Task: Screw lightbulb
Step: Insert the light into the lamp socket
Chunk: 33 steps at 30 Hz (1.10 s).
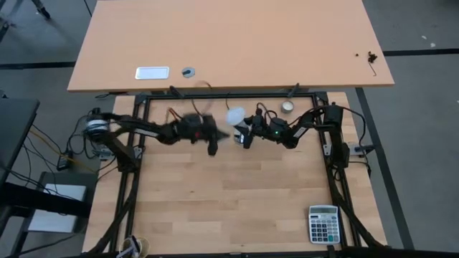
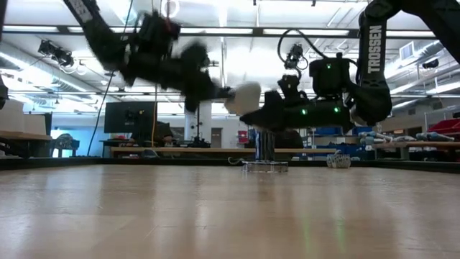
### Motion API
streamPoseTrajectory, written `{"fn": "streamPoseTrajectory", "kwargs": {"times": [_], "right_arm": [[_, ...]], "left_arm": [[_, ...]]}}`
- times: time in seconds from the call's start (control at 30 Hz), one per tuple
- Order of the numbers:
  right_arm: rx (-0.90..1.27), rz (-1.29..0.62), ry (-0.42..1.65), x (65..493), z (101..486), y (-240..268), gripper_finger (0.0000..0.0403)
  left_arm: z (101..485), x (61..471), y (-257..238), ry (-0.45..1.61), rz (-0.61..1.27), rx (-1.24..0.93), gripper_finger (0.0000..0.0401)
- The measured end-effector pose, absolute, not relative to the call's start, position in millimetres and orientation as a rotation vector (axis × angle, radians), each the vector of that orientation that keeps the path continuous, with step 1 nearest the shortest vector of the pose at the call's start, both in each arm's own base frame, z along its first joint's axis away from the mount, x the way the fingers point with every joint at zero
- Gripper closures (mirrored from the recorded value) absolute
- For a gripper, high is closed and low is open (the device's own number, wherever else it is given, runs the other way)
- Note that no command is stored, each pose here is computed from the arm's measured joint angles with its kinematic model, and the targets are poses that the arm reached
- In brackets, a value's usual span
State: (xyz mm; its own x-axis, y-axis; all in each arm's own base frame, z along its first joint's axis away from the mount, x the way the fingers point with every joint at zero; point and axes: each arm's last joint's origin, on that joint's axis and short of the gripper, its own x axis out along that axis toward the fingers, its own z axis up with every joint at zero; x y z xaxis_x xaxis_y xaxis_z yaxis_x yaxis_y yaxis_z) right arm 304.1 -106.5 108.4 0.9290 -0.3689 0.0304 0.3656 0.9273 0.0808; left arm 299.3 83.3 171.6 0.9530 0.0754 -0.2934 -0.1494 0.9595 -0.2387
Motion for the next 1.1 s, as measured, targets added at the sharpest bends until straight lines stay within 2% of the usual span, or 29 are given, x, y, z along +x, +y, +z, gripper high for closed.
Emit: {"fn": "streamPoseTrajectory", "kwargs": {"times": [0.03,0.13,0.17,0.3,0.4,0.5,0.83,0.97,1.1], "right_arm": [[0.079,-0.378,-0.053,304.0,109.2,-107.1,0.0245],[0.090,-0.384,-0.041,303.0,107.3,-108.6,0.0245],[0.089,-0.385,-0.050,302.8,108.2,-109.1,0.0245],[0.104,-0.387,-0.047,302.1,107.6,-111.1,0.0245],[0.109,-0.385,-0.055,301.9,108.2,-111.5,0.0245],[0.110,-0.383,-0.057,302.0,108.4,-111.3,0.0245],[0.124,-0.380,-0.066,302.0,109.0,-111.2,0.0245],[0.128,-0.380,-0.068,301.9,109.2,-111.4,0.0245],[0.128,-0.379,-0.076,301.9,109.9,-111.3,0.0245]], "left_arm": [[167.0,298.6,82.2,0.299,0.111,-0.264,0.0401],[198.3,302.5,84.5,0.091,0.084,-0.214,0.0401],[199.5,302.2,84.6,0.087,0.079,-0.213,0.0401],[172.8,301.5,83.7,0.244,0.127,-0.245,0.0401],[169.1,306.5,86.4,0.229,0.164,-0.237,0.0401],[145.4,310.4,86.7,0.313,0.177,-0.260,0.0401],[126.6,343.2,98.4,0.321,0.227,-0.251,0.0401],[110.6,344.9,101.3,0.401,0.300,-0.251,0.0401],[106.9,348.1,103.3,0.390,0.331,-0.245,0.0401]]}}
